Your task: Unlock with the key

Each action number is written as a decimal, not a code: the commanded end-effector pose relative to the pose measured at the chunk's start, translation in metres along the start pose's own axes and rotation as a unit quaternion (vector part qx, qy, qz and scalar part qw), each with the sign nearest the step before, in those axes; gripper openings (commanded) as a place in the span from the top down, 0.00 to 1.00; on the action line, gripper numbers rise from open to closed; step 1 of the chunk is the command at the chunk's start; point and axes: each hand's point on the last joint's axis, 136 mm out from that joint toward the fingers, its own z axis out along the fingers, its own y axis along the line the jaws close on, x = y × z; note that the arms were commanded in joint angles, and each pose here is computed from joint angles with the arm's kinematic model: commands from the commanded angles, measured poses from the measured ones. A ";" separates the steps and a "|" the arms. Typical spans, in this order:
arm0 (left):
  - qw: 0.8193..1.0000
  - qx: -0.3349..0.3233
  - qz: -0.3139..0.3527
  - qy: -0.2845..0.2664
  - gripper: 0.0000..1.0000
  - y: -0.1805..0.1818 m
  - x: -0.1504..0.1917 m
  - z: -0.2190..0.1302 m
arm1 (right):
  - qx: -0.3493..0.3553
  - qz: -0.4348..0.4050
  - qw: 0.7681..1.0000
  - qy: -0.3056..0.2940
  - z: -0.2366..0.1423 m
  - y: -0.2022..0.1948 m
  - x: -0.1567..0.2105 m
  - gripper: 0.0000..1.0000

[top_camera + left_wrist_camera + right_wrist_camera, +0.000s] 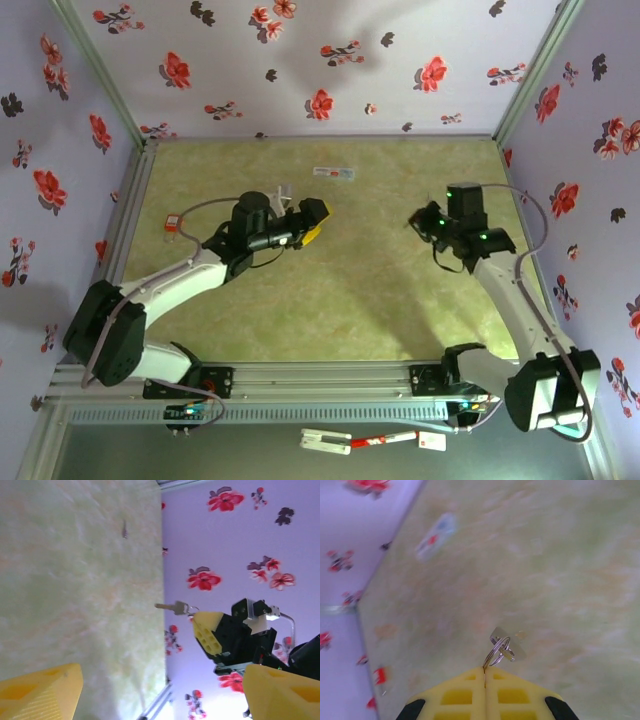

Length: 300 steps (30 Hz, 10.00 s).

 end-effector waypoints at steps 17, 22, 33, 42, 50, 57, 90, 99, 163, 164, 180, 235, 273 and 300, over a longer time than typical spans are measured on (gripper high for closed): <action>0.961 0.088 -0.255 -0.060 0.11 0.020 -0.005 0.015 | -0.229 -0.069 0.968 0.069 0.025 0.146 0.098 1.00; 0.952 0.102 -0.278 -0.074 0.10 0.025 -0.010 0.015 | -0.255 -0.076 0.960 0.088 0.025 0.150 0.120 1.00; 0.944 0.126 -0.292 -0.083 0.16 0.019 -0.018 0.014 | -0.269 -0.088 0.952 0.113 0.024 0.147 0.147 1.00; 0.950 0.123 -0.272 -0.088 0.27 0.016 -0.024 0.005 | -0.270 -0.103 0.950 0.115 0.021 0.136 0.152 1.00; 0.954 0.117 -0.259 -0.092 0.42 0.016 -0.027 0.000 | -0.276 -0.116 0.947 0.115 0.013 0.137 0.152 1.00; 0.958 0.108 -0.247 -0.099 0.49 0.017 -0.032 -0.004 | -0.272 -0.114 0.950 0.108 0.010 0.131 0.150 1.00; 0.978 -0.174 0.029 -0.108 0.10 0.089 -0.014 -0.126 | 0.171 -0.457 0.820 0.300 0.121 -0.027 0.182 0.50; 0.976 -0.180 0.026 -0.118 0.09 0.092 -0.017 -0.136 | 0.183 -0.454 0.817 0.305 0.140 -0.034 0.183 0.54; 0.973 -0.185 0.020 -0.139 0.08 0.101 -0.020 -0.152 | 0.213 -0.323 0.880 0.275 0.158 -0.035 0.171 0.62; 0.973 -0.185 0.020 -0.139 0.08 0.101 -0.020 -0.152 | 0.220 -0.323 0.878 0.275 0.158 -0.036 0.172 0.62; 0.972 -0.187 0.018 -0.140 0.08 0.104 -0.020 -0.153 | 0.297 -0.328 0.858 0.261 0.158 -0.054 0.173 0.72; 0.933 0.129 -0.333 -0.047 0.06 0.001 0.010 -0.011 | -0.200 -0.231 0.952 0.017 0.011 0.154 0.120 1.00; 0.926 0.151 -0.334 -0.095 0.78 0.013 -0.014 -0.025 | -0.285 -0.246 0.924 0.064 0.003 0.147 0.165 1.00; 0.974 0.112 -0.176 -0.085 1.00 -0.029 -0.009 -0.040 | -0.280 -0.218 0.933 0.063 0.007 0.148 0.142 0.97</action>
